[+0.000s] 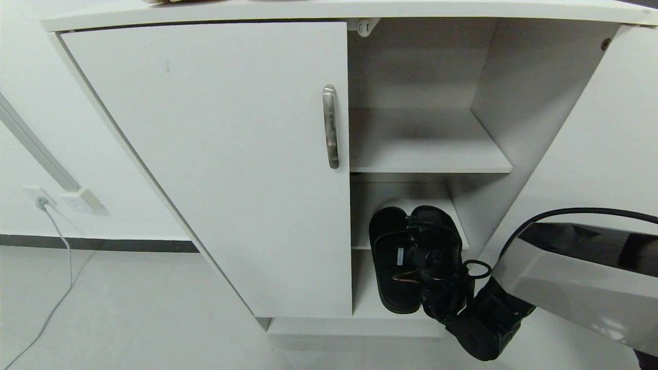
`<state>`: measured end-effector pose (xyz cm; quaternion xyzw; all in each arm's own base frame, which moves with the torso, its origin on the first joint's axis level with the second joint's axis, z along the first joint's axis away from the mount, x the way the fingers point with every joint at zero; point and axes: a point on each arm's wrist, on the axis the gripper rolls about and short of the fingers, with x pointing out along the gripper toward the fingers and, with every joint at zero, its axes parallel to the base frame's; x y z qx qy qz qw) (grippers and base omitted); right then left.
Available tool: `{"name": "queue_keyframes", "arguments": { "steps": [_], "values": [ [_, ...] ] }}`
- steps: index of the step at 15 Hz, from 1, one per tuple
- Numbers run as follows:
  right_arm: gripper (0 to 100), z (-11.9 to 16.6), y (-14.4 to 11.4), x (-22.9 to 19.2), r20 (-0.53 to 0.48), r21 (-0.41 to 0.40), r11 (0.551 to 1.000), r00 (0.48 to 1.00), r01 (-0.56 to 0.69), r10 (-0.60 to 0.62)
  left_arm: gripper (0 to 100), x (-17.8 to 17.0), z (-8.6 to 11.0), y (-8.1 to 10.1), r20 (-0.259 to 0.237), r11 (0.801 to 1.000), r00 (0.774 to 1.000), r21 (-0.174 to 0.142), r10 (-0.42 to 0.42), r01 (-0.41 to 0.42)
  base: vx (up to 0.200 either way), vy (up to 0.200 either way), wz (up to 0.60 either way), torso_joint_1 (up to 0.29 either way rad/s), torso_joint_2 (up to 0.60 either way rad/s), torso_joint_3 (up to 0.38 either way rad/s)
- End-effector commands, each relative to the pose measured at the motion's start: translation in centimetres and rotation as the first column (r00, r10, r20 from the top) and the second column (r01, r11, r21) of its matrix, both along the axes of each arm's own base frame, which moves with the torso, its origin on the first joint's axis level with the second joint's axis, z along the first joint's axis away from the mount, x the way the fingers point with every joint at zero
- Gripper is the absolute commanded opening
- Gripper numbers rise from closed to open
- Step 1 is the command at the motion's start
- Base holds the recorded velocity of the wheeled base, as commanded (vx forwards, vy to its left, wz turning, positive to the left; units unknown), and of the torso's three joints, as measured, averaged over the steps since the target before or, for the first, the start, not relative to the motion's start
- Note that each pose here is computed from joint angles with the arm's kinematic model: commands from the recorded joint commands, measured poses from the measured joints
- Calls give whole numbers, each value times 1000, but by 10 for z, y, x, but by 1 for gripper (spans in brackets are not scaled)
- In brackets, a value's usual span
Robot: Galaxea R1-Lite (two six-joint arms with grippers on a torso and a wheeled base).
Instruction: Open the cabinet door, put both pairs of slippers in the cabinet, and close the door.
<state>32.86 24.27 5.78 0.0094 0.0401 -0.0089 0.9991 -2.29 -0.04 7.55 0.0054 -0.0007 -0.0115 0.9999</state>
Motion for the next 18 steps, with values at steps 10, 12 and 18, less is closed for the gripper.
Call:
{"name": "queue_keyframes", "arguments": {
  "steps": [10, 12, 18],
  "values": [
    [0, 12, 1, 88, 55, 46, 996, 996, 72, -74, 0, 0, 0, 0, -1, 1000, 1000, 1, 0, 0, 0, 0, 0, 0, 0, 0],
    [0, 11, 1, 93, 40, 32, 999, 999, 25, -26, 0, 0, 0, 0, -1, 1000, 1000, 1, 0, 0, 0, 0, 0, 0, 0, 0],
    [0, 29, 4, 111, 48, 37, 999, 998, 31, -32, 0, 0, 0, 0, -1, 1000, 1000, 0, 2, -2, 0, 0, 0, 0, 0, 0]
  ]
}}
